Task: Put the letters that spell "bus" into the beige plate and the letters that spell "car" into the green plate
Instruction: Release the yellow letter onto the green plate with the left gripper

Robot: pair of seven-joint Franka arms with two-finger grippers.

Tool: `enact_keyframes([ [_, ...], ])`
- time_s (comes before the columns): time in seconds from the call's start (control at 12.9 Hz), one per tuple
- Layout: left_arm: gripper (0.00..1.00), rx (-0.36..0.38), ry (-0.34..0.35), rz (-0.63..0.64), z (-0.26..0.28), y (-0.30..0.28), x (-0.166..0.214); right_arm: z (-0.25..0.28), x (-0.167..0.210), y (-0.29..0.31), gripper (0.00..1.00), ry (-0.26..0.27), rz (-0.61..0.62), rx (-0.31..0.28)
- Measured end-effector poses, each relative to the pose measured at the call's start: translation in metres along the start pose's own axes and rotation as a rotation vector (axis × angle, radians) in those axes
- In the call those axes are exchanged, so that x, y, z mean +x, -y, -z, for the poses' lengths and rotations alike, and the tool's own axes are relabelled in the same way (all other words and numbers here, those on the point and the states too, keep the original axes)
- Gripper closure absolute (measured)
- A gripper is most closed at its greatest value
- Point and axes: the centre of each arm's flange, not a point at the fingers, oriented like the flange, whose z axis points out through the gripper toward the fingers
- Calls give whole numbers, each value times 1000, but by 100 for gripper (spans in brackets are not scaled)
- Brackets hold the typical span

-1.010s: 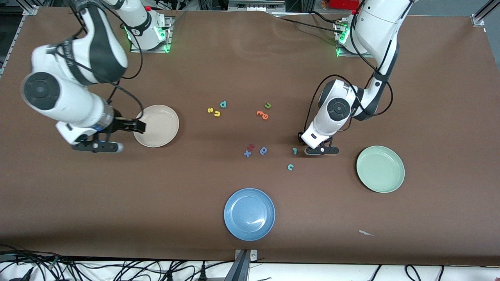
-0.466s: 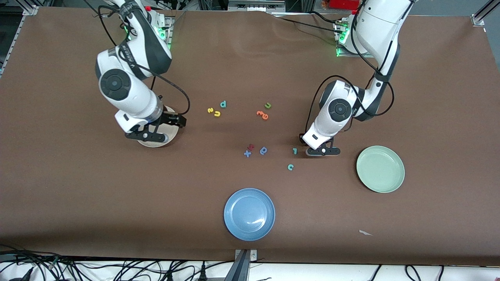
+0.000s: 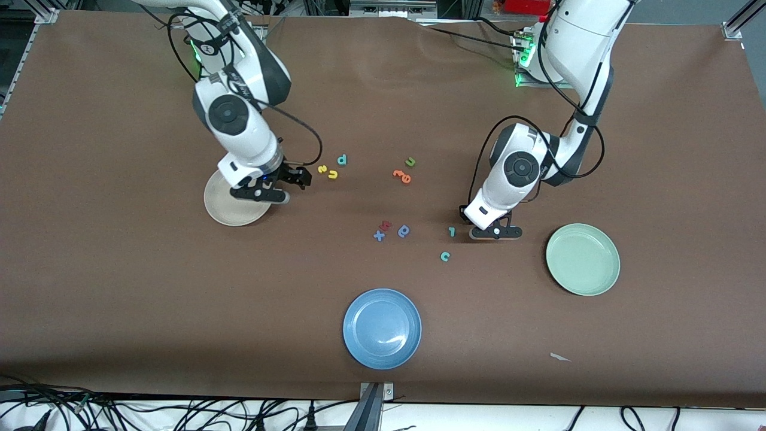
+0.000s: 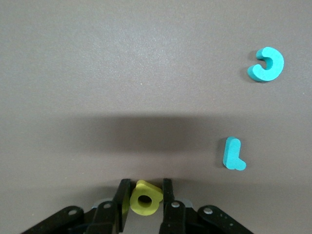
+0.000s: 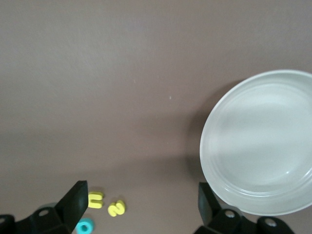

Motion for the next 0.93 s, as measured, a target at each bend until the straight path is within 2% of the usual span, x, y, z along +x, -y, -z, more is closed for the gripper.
enact_keyframes([
  [0.23, 69, 4, 8, 1, 0, 0, 0, -16, -22, 8, 0, 1, 63, -36],
  [0.39, 69, 34, 47, -4, 7, 5, 8, -24, -35, 23, 0, 7, 100, -21],
  [0.54, 69, 79, 85, -15, 34, 20, 35, -37, -42, 32, 0, 2, 127, -1],
  [0.78, 69, 94, 126, -64, 86, 77, 83, -64, -54, 30, 0, -9, 163, 11],
  [0.93, 69, 105, 123, -78, 98, 129, 102, -80, -64, 28, 0, -2, 171, 27],
])
